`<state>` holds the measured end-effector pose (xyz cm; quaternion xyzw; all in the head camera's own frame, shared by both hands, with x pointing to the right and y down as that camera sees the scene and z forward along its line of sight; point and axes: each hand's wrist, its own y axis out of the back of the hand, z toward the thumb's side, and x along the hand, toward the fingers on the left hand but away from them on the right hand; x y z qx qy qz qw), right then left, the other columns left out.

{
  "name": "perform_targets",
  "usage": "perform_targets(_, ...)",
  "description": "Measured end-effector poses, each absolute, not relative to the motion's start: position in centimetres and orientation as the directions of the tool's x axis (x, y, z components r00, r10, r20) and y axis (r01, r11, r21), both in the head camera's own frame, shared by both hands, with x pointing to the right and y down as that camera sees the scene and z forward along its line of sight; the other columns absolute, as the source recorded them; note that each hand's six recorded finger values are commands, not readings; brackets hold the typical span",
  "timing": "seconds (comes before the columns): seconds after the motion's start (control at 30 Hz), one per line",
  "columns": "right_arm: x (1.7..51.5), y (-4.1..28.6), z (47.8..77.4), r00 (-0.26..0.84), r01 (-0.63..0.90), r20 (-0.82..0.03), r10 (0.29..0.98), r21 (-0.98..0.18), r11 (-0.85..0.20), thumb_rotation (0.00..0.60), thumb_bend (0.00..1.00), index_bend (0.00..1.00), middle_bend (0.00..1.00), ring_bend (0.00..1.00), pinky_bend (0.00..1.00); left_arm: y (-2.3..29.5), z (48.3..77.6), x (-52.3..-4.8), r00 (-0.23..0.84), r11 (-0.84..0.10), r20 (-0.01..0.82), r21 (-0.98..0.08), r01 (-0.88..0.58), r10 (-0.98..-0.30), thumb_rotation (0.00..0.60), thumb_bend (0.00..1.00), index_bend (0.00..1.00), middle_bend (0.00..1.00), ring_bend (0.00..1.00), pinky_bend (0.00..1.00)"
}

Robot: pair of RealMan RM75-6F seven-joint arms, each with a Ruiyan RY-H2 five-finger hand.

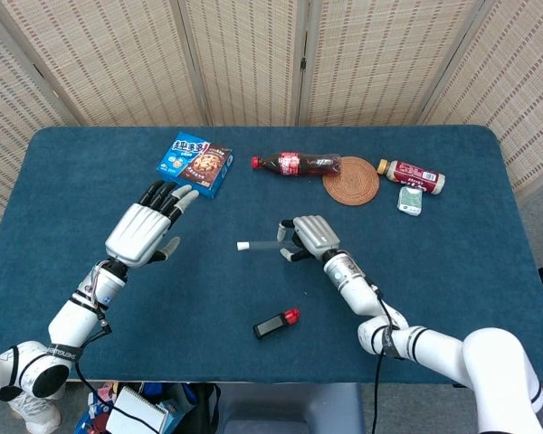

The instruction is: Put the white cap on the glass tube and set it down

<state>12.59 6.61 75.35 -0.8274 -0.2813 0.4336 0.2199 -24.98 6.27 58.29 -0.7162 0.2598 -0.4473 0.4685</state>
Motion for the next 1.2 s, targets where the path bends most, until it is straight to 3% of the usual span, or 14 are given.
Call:
perform_targets(0.13,12.4,6.9,76.6,0.452,0.260,-0.613,0.648,-0.605,-0.753,0.600,0.57,0.85,1.00,1.00,1.00,6.4,58.5,-25.3,0.462,-0.430,0.401,-0.901,0.046,-0.791,0.600,0.38,0.01,0.00,0.00,0.00)
perform_targets(0.37,12.2,7.3,77.7,0.431,0.252,-0.639,0.637,-0.593,-0.765,0.600,0.44,0.62,1.00,1.00,1.00,6.7,58.8,-25.3,0.464,-0.438,0.412,-0.897,0.056,-0.784,0.600,0.38,0.01,0.00,0.00,0.00)
perform_targets(0.57,12.3,7.3,77.8,0.423,0.246,-0.650,0.631,-0.588,-0.771,0.600,0.27,0.43,1.00,1.00,1.00,6.6,58.9,-25.1,0.468,-0.437,0.407,-0.898,0.049,-0.785,0.600,0.38,0.00,0.00,0.00,0.00)
perform_targets(0.73,12.3,7.4,77.7,0.420,0.243,-0.657,0.626,-0.583,-0.775,0.600,0.24,0.32,1.00,1.00,1.00,6.7,58.9,-25.0,0.470,-0.438,0.408,-0.898,0.049,-0.783,0.600,0.38,0.00,0.00,0.00,0.00)
perform_targets(1.0,12.6,6.7,76.6,0.424,0.261,-0.635,0.646,-0.597,-0.758,0.600,0.24,0.28,1.00,1.00,1.00,6.2,58.6,-25.7,0.445,-0.440,0.407,-0.897,0.030,-0.798,0.600,0.38,0.00,0.00,0.00,0.00)
perform_targets(1.2,15.2,4.6,73.0,0.429,0.265,-0.563,0.706,-0.669,-0.694,0.600,0.25,0.28,0.96,1.00,1.00,6.0,59.4,-28.1,0.376,-0.497,0.475,-0.867,0.041,-0.796,0.600,0.38,0.02,0.00,0.00,0.00)
